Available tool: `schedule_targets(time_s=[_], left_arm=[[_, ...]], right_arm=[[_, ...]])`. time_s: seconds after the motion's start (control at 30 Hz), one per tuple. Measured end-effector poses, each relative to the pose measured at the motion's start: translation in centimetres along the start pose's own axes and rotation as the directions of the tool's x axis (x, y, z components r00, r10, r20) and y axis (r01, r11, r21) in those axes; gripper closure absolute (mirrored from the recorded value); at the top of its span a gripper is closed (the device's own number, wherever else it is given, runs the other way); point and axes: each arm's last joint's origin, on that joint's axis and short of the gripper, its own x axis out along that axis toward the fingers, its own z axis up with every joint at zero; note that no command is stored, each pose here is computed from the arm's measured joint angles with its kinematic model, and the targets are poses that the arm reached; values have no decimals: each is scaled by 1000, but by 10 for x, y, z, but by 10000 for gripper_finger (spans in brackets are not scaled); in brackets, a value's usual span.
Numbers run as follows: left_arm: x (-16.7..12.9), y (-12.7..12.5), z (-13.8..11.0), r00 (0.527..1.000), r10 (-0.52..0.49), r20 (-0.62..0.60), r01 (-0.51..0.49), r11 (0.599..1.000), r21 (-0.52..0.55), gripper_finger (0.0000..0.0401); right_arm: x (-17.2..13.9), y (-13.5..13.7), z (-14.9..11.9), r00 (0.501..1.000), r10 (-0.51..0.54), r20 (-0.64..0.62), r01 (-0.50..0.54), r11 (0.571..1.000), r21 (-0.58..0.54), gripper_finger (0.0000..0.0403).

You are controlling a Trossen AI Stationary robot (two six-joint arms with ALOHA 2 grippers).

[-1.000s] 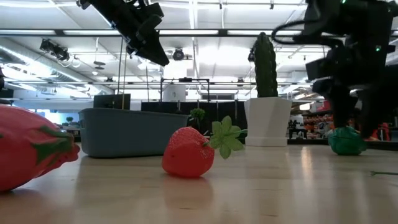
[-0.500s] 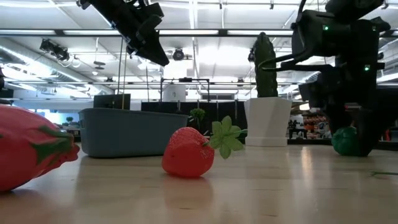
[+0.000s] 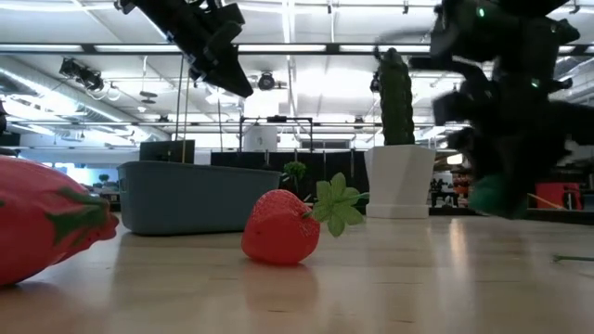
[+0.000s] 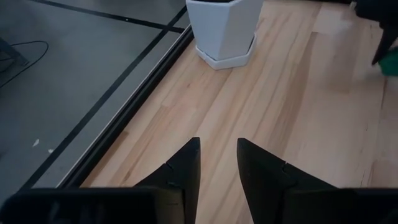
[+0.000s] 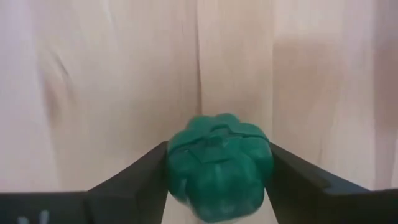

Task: Pick and placing Produce into tupperware
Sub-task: Put the green bell pepper into the blue bin

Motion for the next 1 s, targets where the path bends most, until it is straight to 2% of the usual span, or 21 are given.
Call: schedule_targets(time_s=[0.13,0.2,0.3,0.37,0.43,0.7,0.87,1.0], left_arm=[[0,0,2,1000,-1,21,1,1000,-7,291],[0,0,4,999,-2,36,3,1000,-11,291],[0,0,8,997,-4,75,6,1000,-25,289],[0,0,10,995,-4,98,8,999,-34,287],[-1,0,12,993,-4,117,9,999,-41,287],[-1,0,13,992,2,129,-1,1000,-8,289],[-1,2,13,990,57,131,-62,998,28,284],[-1,2,13,990,70,125,-75,997,30,286]], right_arm=[[-7,4,22,968,54,244,-50,998,-25,154],[-10,6,36,920,86,382,-71,996,-54,154],[-13,4,58,820,156,551,-121,988,-101,165],[-13,0,70,762,182,621,-142,983,-113,174],[-12,-5,85,739,184,648,-141,983,-117,179],[0,-2,158,706,261,659,-144,963,-228,161],[19,3,190,731,263,629,-122,958,-260,170],[35,4,203,774,259,578,-123,957,-264,171]])
